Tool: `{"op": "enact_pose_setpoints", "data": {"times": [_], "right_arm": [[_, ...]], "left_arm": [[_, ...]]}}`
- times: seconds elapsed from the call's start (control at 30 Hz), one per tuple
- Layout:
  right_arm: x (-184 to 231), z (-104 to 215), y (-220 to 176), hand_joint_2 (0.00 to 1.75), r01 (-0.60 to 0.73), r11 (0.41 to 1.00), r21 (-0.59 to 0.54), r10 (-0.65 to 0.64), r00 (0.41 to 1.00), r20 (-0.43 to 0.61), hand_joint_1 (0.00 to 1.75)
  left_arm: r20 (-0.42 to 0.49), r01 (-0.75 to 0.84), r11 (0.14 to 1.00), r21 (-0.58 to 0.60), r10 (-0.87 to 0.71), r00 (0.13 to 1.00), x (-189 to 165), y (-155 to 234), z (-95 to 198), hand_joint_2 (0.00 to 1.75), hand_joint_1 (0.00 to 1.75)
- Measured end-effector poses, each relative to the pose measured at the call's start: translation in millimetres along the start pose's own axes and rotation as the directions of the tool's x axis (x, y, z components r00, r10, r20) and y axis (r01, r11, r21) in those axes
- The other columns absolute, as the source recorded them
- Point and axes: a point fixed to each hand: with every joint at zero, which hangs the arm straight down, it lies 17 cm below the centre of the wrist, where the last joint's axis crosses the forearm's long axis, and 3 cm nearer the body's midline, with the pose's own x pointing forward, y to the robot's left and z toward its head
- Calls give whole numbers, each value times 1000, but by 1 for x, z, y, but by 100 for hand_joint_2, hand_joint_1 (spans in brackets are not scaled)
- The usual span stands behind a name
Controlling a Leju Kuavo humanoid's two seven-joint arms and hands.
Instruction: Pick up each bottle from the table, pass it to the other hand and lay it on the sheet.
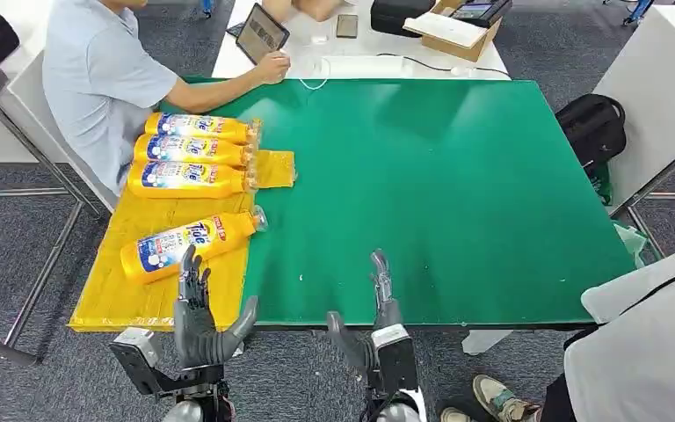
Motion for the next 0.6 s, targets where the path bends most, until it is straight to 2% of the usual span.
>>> {"op": "enact_pose_setpoints", "data": {"times": [0.6], "right_arm": [[8, -1, -10, 175, -95, 994, -57, 98, 994, 54, 0]], "left_arm": [[30, 51, 996, -72, -49, 998, 2, -17, 3, 175, 0]]}}
